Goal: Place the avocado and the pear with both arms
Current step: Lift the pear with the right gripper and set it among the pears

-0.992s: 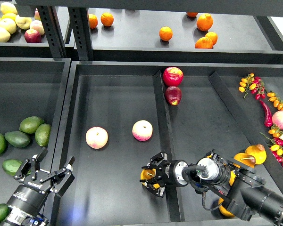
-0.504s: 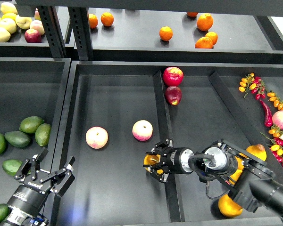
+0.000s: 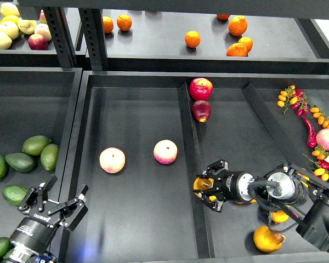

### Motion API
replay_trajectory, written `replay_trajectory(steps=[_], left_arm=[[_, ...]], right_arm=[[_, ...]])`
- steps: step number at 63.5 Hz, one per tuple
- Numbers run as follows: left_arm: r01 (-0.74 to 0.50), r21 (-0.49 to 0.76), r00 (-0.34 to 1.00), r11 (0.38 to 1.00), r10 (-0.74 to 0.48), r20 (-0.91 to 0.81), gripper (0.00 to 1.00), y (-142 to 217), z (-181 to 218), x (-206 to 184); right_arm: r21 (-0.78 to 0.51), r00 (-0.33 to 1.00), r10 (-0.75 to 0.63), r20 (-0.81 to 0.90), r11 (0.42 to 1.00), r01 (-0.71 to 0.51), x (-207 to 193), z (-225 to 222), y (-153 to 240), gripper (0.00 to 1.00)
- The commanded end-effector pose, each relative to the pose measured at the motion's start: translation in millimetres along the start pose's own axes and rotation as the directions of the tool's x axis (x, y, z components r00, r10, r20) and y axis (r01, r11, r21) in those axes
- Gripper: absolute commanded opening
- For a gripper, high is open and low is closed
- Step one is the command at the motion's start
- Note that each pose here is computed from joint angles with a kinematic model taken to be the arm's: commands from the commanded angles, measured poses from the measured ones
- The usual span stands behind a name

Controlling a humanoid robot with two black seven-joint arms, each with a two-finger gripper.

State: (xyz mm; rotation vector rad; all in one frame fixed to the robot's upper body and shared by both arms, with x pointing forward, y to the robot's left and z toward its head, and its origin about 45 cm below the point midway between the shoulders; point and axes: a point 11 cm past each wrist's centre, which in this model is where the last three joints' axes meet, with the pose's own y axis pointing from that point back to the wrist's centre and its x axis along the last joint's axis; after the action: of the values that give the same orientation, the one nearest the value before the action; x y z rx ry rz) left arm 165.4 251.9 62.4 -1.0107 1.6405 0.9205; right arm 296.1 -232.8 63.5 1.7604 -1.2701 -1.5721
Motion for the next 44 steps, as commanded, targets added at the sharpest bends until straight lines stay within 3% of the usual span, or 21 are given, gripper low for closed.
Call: replay_trajectory(steps=[1, 44], left_arm=[[0.005, 0.004, 1.0, 1.0, -0.005, 0.005, 0.99, -3, 0, -1], [0.007, 0.015, 1.0, 1.0, -0.007, 0.021, 0.99, -10, 2, -3]], right_arm=[[-0.011, 1.0, 0.024, 0.014, 1.0, -0.024, 15, 8, 4, 0.11], [-0.048, 0.992, 0.115, 0.042, 0.992, -0.113, 76, 37, 24, 0.18]])
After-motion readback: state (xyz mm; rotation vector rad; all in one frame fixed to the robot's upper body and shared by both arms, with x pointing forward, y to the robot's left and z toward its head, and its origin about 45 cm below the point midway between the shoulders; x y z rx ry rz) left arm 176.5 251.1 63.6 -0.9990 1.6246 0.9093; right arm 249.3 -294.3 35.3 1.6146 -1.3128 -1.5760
